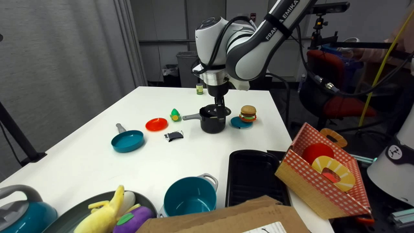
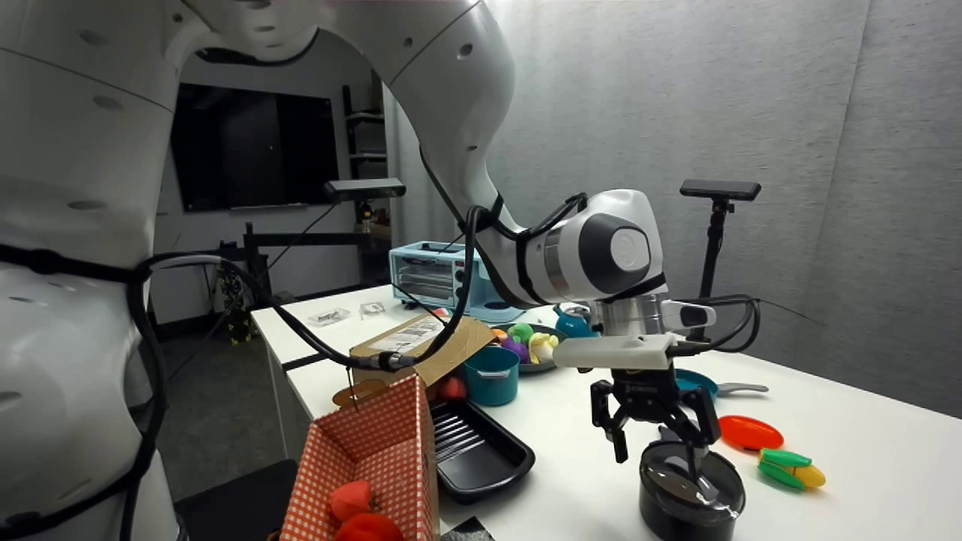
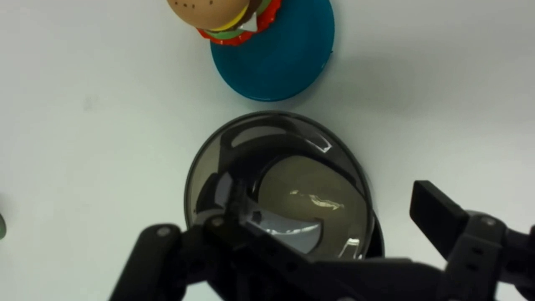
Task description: Uncover the pot
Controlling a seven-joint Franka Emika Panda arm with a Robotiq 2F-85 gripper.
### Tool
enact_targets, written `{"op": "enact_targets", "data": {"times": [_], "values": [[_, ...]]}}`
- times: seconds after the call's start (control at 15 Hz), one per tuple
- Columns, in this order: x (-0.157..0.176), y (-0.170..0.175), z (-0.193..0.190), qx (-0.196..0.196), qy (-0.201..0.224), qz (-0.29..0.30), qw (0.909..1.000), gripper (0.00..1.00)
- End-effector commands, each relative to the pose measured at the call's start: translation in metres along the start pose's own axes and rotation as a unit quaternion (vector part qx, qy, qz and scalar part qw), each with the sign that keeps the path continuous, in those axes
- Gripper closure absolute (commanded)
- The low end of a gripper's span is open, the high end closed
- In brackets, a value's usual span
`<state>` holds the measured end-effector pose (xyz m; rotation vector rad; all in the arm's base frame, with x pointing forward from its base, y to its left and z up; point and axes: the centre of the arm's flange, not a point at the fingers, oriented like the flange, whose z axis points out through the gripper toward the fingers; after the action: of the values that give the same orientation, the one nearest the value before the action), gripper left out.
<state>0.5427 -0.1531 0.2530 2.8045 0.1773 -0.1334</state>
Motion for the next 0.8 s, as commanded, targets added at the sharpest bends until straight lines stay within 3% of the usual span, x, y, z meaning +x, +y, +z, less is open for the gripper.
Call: {"op": "enact_targets", "data": {"times": [0.0,0.73], "values": [[0.007,-0.007,0.001,-0.027,0.017,-0.011,0.9994,0.00],[0.024,-0.021,-0.018,-0.042,0.043,-0.030,0.9977,0.00]]}}
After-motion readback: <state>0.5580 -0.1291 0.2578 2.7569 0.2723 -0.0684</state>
